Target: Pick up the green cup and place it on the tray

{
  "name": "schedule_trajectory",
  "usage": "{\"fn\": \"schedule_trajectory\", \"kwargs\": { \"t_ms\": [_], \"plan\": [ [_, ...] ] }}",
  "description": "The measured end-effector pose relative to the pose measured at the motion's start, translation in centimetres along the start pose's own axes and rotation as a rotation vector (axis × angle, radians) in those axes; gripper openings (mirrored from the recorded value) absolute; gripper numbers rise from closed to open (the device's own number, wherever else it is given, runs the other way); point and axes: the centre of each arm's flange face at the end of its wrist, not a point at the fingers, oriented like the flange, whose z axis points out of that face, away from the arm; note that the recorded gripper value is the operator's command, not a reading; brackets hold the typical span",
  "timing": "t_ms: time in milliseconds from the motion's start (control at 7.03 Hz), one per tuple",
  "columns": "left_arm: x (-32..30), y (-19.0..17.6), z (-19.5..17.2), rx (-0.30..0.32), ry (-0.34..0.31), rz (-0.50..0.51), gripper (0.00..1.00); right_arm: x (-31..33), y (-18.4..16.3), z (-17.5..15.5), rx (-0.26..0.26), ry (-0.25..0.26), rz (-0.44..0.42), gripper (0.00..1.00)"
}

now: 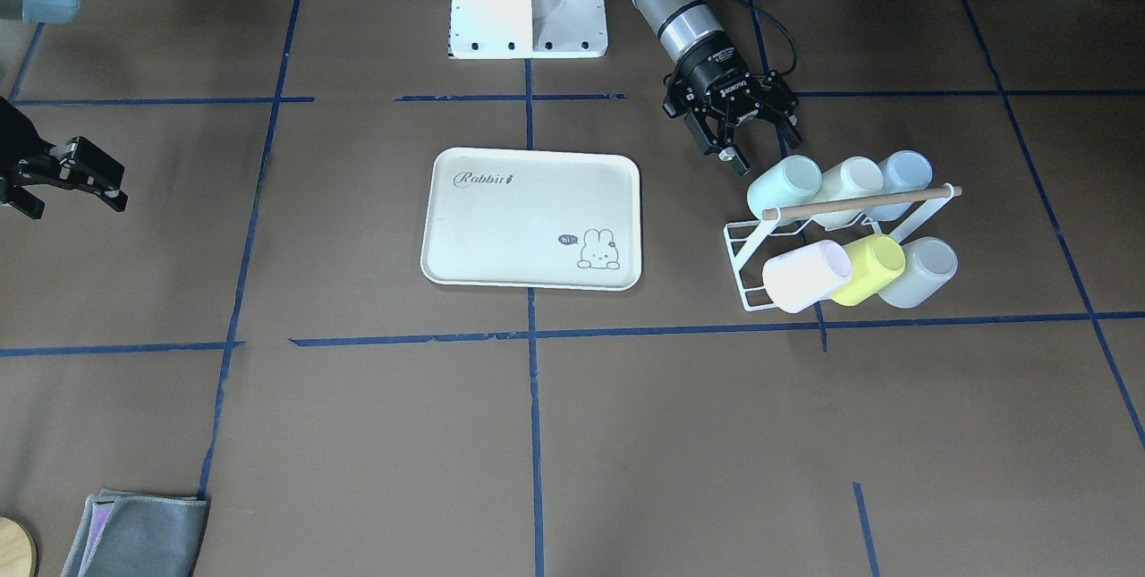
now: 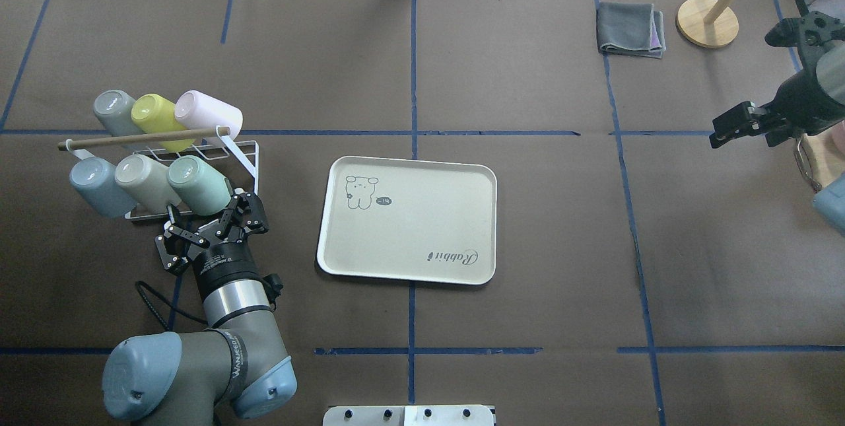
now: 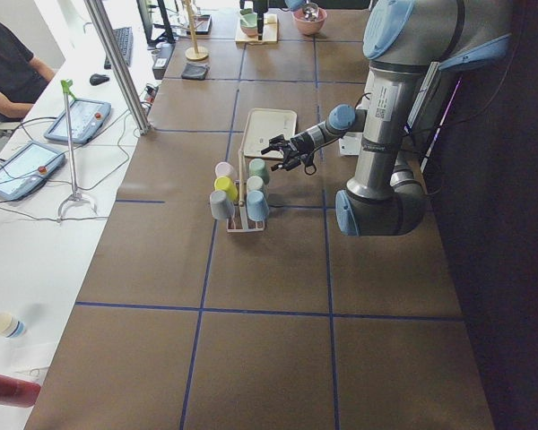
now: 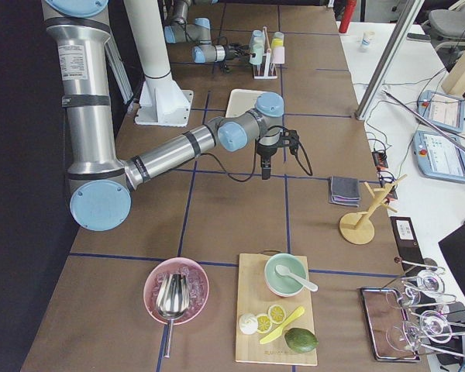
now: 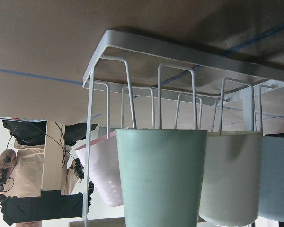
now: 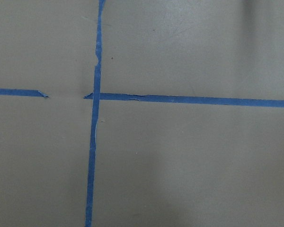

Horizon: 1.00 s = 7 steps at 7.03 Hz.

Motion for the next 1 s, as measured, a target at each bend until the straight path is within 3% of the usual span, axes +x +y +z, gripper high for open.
{"fn": "schedule_trajectory", "kwargs": {
  "t_ms": [996],
  "plan": [
    [0.4, -1.5, 3.9, -0.063, 0.031, 0.033, 0.88, 0.1, 0.0, -0.1, 0.001, 0.0, 0.0, 1.0]
  ]
}}
